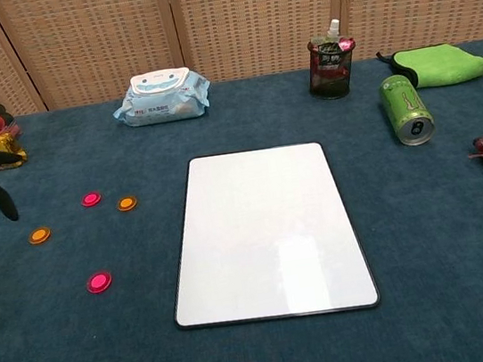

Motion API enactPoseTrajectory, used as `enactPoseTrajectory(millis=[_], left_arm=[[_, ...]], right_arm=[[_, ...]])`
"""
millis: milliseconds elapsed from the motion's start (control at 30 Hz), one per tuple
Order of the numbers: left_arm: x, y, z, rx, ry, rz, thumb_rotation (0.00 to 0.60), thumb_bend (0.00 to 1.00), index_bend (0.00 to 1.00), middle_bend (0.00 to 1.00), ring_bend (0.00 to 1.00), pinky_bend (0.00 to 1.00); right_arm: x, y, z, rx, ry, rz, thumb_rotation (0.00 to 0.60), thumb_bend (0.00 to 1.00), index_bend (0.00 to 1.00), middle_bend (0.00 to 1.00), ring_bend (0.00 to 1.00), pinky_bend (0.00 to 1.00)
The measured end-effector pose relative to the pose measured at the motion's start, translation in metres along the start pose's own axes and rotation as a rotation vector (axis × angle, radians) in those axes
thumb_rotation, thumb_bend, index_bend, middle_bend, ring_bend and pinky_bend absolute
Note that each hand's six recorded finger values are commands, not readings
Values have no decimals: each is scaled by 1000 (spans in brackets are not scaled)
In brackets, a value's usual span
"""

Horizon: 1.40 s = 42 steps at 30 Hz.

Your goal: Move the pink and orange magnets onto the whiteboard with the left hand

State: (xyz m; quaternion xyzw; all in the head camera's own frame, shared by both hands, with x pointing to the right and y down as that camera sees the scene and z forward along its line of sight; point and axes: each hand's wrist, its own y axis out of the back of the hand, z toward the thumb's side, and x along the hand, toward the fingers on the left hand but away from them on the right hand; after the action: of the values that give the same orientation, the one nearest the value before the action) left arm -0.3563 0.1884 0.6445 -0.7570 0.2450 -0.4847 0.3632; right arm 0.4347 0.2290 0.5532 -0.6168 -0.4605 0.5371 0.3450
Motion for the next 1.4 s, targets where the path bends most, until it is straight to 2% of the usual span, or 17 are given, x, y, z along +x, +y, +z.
enactPoseTrajectory(millis=[167,533,967,1400], left_arm=[[23,-9,21,19,-6,-37,600,296,358,0,0,0],[49,-36,54,37,-20,-104,600,291,358,0,0,0],[59,-64,57,52,2,-129,600,299,358,0,0,0],[63,-73,54,56,22,-135,600,301,365,0,0,0]], right_arm=[[-1,-1,-1,-13,-3,14,600,314,95,0,0,0],[-2,0,-2,-29,-4,24,600,311,95,0,0,0],[-2,0,-2,-36,-5,27,600,312,95,0,0,0],[-2,0,-2,-41,-6,29,600,311,95,0,0,0]])
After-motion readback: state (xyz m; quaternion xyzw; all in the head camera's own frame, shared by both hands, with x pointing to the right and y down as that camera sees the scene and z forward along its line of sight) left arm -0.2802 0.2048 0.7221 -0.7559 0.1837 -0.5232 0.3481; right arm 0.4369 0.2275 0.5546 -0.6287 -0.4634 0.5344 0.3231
